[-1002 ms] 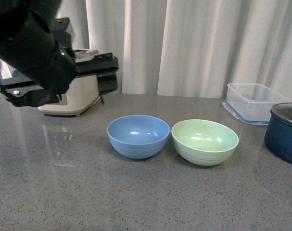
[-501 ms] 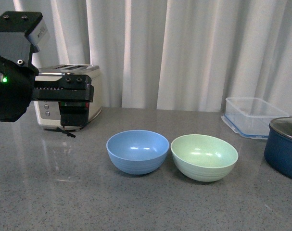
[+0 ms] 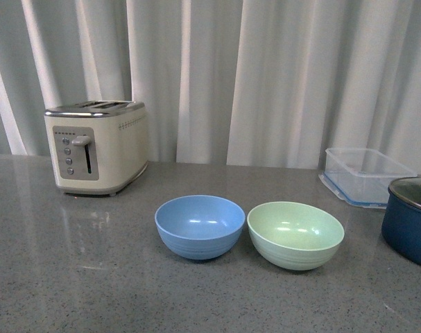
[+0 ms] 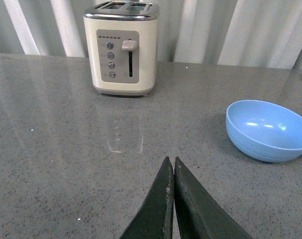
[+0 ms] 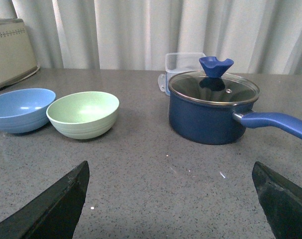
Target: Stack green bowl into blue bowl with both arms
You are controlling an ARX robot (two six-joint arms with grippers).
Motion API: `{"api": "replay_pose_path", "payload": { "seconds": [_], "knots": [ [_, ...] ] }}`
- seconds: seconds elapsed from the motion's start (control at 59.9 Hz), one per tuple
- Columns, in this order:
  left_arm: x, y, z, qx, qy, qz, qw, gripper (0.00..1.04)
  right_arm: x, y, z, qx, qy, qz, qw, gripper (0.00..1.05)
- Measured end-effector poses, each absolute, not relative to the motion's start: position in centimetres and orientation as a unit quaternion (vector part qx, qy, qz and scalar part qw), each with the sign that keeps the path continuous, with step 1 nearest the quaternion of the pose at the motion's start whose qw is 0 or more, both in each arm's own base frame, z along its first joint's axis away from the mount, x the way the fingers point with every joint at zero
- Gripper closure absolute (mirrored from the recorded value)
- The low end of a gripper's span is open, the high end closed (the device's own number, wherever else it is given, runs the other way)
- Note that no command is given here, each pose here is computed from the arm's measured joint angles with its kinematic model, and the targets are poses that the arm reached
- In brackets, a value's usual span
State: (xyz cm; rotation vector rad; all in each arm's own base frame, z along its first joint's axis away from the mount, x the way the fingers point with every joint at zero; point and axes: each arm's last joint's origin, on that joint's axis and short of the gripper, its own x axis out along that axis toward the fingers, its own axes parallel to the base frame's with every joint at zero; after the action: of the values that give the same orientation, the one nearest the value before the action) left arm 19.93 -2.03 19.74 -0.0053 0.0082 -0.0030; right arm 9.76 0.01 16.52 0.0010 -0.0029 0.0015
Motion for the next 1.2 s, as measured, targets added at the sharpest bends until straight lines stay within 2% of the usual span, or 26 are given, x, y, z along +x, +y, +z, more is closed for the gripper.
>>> {"api": "replay_pose_path", "payload": {
  "seconds": [0.334,0.685,1.202],
  "knots": [
    [16.3,-0.1,18.1,-0.003,0.005,-0.001,1.0,1.01,9.8,0.0,16.5,0.0,-0.001,0.001,1.0,0.1],
    [14.1,0.0,16.8,-0.002,-0.002,0.0,1.0,1.01,9.8,0.0,16.5,0.0,-0.001,0.001,1.0,0.1],
    [12.2,0.0,17.4,-0.002,-0.012,0.0,1.0,1.01,9.8,0.0,16.5,0.0,-0.001,0.001,1.0,0.1]
  ]
}}
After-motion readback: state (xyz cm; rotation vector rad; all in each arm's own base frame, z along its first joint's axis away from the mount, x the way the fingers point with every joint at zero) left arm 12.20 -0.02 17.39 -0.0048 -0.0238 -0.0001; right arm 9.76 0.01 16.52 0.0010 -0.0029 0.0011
